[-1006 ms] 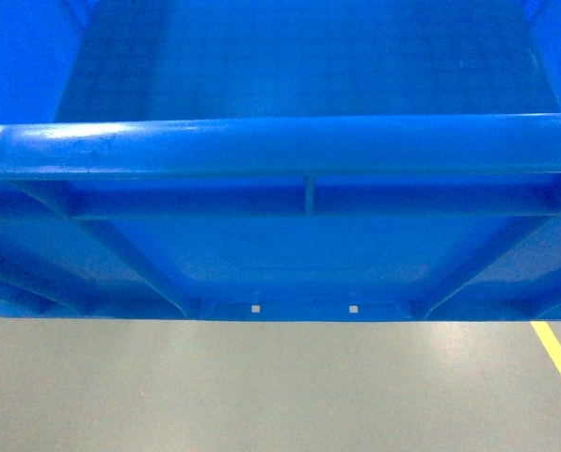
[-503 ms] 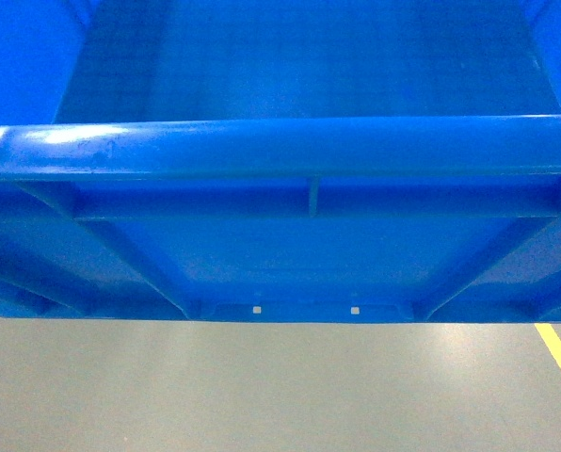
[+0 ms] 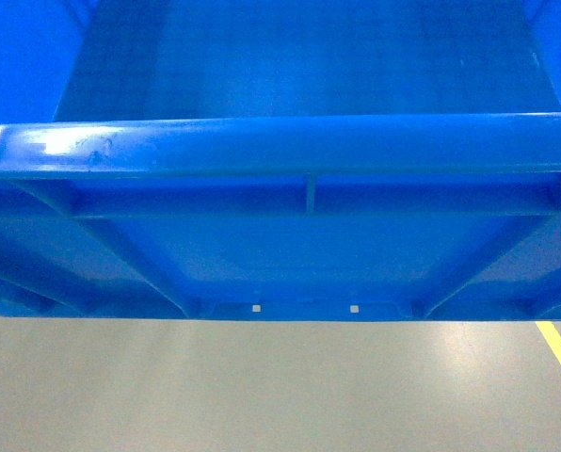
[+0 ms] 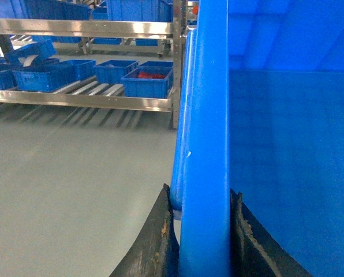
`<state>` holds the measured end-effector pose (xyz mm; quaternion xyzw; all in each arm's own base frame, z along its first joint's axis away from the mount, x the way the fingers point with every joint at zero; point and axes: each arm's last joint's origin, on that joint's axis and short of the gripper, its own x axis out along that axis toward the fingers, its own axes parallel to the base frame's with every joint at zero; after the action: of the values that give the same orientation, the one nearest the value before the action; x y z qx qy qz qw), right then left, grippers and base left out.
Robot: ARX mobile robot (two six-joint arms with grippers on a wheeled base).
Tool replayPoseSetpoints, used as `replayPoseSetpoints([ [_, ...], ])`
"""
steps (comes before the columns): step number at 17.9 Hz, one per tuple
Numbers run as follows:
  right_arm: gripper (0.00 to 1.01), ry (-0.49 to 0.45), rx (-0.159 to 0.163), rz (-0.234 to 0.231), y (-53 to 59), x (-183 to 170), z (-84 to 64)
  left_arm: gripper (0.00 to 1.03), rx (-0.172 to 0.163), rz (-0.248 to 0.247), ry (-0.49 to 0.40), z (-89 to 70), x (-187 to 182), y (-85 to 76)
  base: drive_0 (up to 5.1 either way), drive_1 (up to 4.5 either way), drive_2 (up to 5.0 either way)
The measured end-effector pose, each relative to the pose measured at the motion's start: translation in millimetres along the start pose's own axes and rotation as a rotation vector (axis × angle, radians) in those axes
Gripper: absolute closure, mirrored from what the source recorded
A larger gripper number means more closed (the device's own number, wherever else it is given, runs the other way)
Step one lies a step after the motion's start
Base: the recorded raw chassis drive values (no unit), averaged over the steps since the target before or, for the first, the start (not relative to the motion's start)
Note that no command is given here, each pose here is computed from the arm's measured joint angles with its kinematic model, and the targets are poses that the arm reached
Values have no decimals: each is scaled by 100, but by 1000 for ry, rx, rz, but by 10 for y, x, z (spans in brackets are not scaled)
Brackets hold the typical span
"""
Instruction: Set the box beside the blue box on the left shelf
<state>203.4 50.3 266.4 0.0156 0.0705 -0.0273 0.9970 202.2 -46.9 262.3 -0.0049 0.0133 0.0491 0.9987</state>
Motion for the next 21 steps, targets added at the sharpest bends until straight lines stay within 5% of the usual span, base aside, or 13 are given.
replayPoseSetpoints([
  [21, 93, 3, -1, 0, 1, 3, -4, 86, 1, 0, 2, -2, 0, -1, 2, 408, -405],
])
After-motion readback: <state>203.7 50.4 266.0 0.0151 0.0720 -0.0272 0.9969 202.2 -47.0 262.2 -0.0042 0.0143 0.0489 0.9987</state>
